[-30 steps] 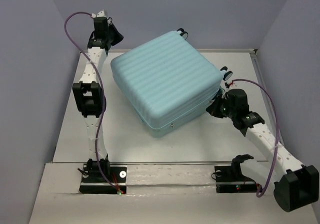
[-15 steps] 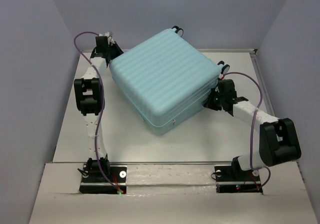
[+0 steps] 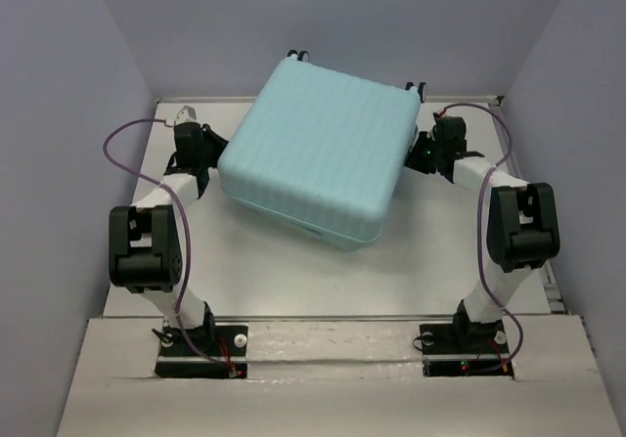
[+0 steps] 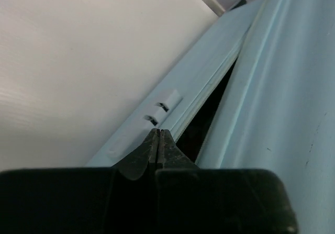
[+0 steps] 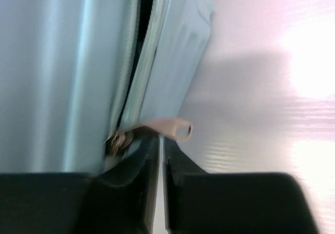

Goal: Pack the luggage

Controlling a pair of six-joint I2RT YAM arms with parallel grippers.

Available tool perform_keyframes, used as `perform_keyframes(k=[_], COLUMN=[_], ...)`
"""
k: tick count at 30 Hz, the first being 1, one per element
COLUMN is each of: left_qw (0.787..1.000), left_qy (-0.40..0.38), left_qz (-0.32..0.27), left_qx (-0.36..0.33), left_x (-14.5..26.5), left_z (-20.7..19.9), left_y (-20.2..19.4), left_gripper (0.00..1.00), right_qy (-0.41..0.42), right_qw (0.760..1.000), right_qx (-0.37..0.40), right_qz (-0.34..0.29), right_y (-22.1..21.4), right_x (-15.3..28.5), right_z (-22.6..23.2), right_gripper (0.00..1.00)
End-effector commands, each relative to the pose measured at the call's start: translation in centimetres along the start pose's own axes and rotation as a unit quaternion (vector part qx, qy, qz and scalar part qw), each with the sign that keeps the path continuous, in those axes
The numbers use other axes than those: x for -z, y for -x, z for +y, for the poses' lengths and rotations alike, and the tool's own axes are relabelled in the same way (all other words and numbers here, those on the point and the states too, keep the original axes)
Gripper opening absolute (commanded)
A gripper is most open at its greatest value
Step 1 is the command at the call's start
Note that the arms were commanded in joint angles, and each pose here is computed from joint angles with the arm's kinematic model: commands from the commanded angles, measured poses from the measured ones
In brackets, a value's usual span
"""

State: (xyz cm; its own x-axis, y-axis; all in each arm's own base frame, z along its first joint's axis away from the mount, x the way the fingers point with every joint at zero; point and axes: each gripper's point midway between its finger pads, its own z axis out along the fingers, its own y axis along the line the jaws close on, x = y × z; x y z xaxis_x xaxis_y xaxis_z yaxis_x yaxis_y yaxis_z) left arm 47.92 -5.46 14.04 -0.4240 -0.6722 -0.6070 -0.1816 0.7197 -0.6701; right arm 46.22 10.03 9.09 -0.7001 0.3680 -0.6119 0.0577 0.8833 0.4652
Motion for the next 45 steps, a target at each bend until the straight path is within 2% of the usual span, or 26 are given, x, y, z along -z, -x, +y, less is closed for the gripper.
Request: perform_keyframes(k=[1, 2, 3, 6, 7, 8, 9, 10, 11, 12, 14, 15, 18, 19, 20, 22, 23, 25, 26, 27, 29, 30, 36, 39, 44, 45], left_qw=[0.998, 0.998, 0.997, 0.995, 0.994, 0.991, 0.989, 0.988, 0.983, 0.979, 0.975, 0.973, 0.971, 0.971, 0.971, 0.968, 0.966, 0.958, 0.95, 0.943, 0.935, 0.924, 0.904, 0.912, 0.933, 0.931], left_qy=[-0.055, -0.064, -0.071, -0.066, -0.045, -0.047, -0.036, -0.044, -0.061, -0.059, -0.059, -0.069, -0.09, -0.1, -0.119, -0.145, -0.157, -0.21, -0.243, -0.279, -0.303, -0.327, -0.324, -0.288, -0.197, -0.181], left_qz=[0.006, -0.017, -0.033, -0.068, -0.092, -0.118, -0.134, -0.144, -0.164, -0.186, -0.203, -0.206, -0.205, -0.204, -0.19, -0.169, -0.159, -0.095, -0.088, -0.046, 0.011, 0.057, 0.183, 0.183, 0.112, 0.118], left_qx=[-0.007, -0.01, -0.015, -0.027, -0.03, -0.036, -0.04, -0.042, -0.048, -0.05, -0.073, -0.079, -0.079, -0.079, -0.087, -0.113, -0.127, -0.169, -0.177, -0.178, -0.184, -0.19, -0.21, -0.228, -0.278, -0.294], left_x=[2.3, 3.6, 4.4, 7.1, 7.5, 8.5, 9.5, 10.2, 11.5, 12.8, 14.6, 15.6, 17.5, 18.0, 18.8, 19.7, 20.3, 21.7, 23.4, 24.8, 25.8, 27.1, 28.3, 26.2, 21.2, 20.1], left_z=[-4.7, -5.8, -6.7, -8.6, -8.3, -9.6, -9.3, -9.8, -11.5, -11.6, -13.2, -13.9, -14.6, -14.8, -15.2, -16.5, -17.1, -18.7, -20.4, -21.0, -20.4, -20.7, -15.4, -13.3, -12.6, -12.1], left_y=[-1.8, -0.2, 0.8, 3.7, 5.2, 7.4, 9.2, 10.3, 12.2, 14.2, 16.0, 16.1, 15.3, 15.0, 13.2, 10.3, 8.6, 1.1, -0.2, -4.4, -9.5, -13.2, -24.6, -26.1, -24.0, -24.4], left_gripper=[0.06, 0.06, 0.06, 0.1, 0.17, 0.37, 0.48, 0.69, 0.77, 0.84, 0.96, 0.96, 0.97, 0.96, 0.86, 0.76, 0.56, 0.3, 0.3, 0.18, 0.09, 0.07, 0.06, 0.06, 0.06, 0.06], right_qy=[0.153, 0.15, 0.146, 0.136, 0.136, 0.14, 0.145, 0.141, 0.142, 0.144, 0.153, 0.162, 0.191, 0.2, 0.204, 0.212, 0.22, 0.222, 0.222, 0.212, 0.209, 0.215, 0.251, 0.262, 0.25, 0.234], right_qw=[0.981, 0.981, 0.981, 0.984, 0.985, 0.985, 0.984, 0.985, 0.986, 0.985, 0.985, 0.984, 0.979, 0.977, 0.976, 0.975, 0.973, 0.972, 0.972, 0.974, 0.975, 0.973, 0.957, 0.949, 0.952, 0.952], right_qx=[0.046, 0.048, 0.049, 0.057, 0.059, 0.061, 0.063, 0.057, 0.054, 0.053, 0.047, 0.046, 0.035, 0.04, 0.041, 0.042, 0.046, 0.051, 0.051, 0.051, 0.053, 0.057, 0.114, 0.13, 0.136, 0.134], right_qz=[-0.113, -0.115, -0.116, -0.099, -0.094, -0.084, -0.087, -0.077, -0.075, -0.075, -0.064, -0.064, -0.059, -0.056, -0.065, -0.052, -0.047, -0.049, -0.05, -0.058, -0.059, -0.057, -0.094, -0.115, -0.112, -0.144], right_y=[7.1, 7.1, 6.8, 5.1, 4.8, 4.2, 4.0, 2.8, 2.3, 1.8, -0.2, -0.7, -2.8, -3.5, -3.6, -5.3, -6.0, -7.3, -7.6, -7.5, -7.6, -7.7, -8.9, -9.0, -9.7, -8.8], right_x=[4.0, 4.9, 5.3, 6.2, 6.5, 6.8, 7.8, 8.0, 8.4, 8.9, 10.1, 10.6, 12.0, 12.4, 13.2, 13.6, 14.0, 14.7, 14.9, 14.9, 14.6, 14.4, 13.8, 13.5, 12.3, 12.2], right_z=[9.4, 9.4, 9.3, 8.4, 8.4, 8.5, 8.8, 8.2, 8.1, 8.0, 7.7, 7.9, 8.1, 8.5, 8.7, 8.5, 8.8, 8.4, 8.3, 7.9, 7.7, 7.8, 7.6, 7.5, 6.5, 6.0], right_gripper=[0.38, 0.51, 0.56, 0.61, 0.61, 0.61, 0.61, 0.6, 0.57, 0.47, 0.37, 0.29, 0.14, 0.11, 0.07, 0.07, 0.07, 0.07, 0.07, 0.07, 0.07, 0.07, 0.08, 0.16, 0.25, 0.4])
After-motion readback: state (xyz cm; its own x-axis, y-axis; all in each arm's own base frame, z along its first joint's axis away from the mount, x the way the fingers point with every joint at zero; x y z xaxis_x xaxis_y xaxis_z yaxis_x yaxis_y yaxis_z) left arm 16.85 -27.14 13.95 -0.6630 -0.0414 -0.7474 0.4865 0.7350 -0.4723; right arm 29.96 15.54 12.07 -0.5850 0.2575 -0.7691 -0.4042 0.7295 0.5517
